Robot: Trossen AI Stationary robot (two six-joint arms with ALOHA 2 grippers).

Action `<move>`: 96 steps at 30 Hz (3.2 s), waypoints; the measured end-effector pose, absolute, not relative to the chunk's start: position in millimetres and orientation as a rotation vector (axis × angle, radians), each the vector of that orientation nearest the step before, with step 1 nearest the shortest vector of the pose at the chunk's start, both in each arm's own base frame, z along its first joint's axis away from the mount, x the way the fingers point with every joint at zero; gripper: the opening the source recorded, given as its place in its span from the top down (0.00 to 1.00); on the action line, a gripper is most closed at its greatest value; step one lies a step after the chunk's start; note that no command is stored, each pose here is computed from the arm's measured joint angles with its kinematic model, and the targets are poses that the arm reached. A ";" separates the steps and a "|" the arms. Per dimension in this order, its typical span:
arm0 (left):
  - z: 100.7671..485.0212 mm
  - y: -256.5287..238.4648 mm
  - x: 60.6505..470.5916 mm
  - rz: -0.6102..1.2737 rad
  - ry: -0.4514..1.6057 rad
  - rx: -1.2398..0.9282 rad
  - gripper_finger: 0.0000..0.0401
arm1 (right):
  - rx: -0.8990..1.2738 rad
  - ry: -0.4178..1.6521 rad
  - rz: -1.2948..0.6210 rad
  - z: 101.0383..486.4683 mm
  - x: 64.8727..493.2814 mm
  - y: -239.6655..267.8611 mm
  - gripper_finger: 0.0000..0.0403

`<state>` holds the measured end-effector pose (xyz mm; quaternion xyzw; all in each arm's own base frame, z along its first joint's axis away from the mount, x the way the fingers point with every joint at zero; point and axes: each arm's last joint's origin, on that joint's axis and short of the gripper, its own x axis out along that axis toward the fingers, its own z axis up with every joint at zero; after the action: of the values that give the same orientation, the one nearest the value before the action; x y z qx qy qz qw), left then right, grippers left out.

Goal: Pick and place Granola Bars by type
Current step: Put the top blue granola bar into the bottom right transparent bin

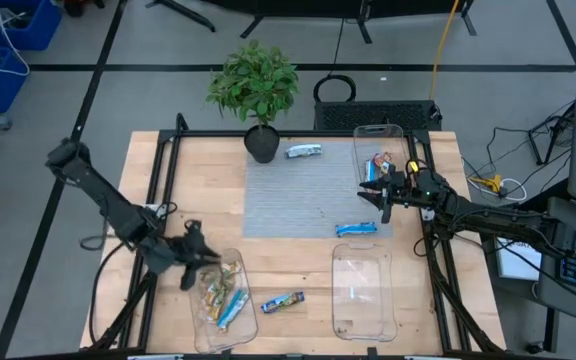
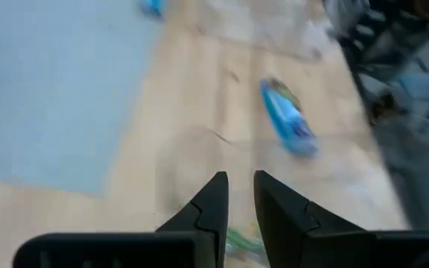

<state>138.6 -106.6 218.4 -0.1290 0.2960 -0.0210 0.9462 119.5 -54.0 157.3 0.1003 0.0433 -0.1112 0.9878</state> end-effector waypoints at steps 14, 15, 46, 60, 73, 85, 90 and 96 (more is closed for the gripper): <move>230.8 -32.2 97.2 -0.012 0.219 -0.078 0.82 | 0.182 0.084 -0.223 157.9 119.5 -54.0 0.65; 229.4 -29.6 95.4 -0.018 0.195 -0.068 0.82 | 0.182 0.084 -0.223 157.9 119.5 -54.0 0.65; 183.7 8.8 93.2 0.018 0.075 -0.014 0.82 | 0.175 0.083 -0.223 158.0 119.5 -54.0 0.65; 170.6 19.7 95.3 0.023 0.077 -0.005 0.82 | 0.186 0.092 -0.223 157.2 119.4 -54.0 0.65; 169.9 22.5 96.4 0.104 0.076 0.001 0.82 | 0.097 0.001 -0.227 201.3 130.5 -60.0 0.65; 170.1 22.5 96.4 0.105 0.074 0.001 0.82 | 0.048 0.423 -0.393 284.8 221.1 -129.2 0.65; 170.2 22.5 96.4 0.105 0.074 0.001 0.82 | 0.103 0.603 -0.380 291.1 266.5 -175.0 0.65; 170.2 22.5 96.4 0.105 0.074 0.001 0.82 | 0.159 0.752 -0.373 270.5 309.3 -207.2 0.65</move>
<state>96.4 22.5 170.2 0.0007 0.0371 0.0522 0.9979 309.3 -207.2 270.5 0.0772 0.3647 -0.1811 0.9101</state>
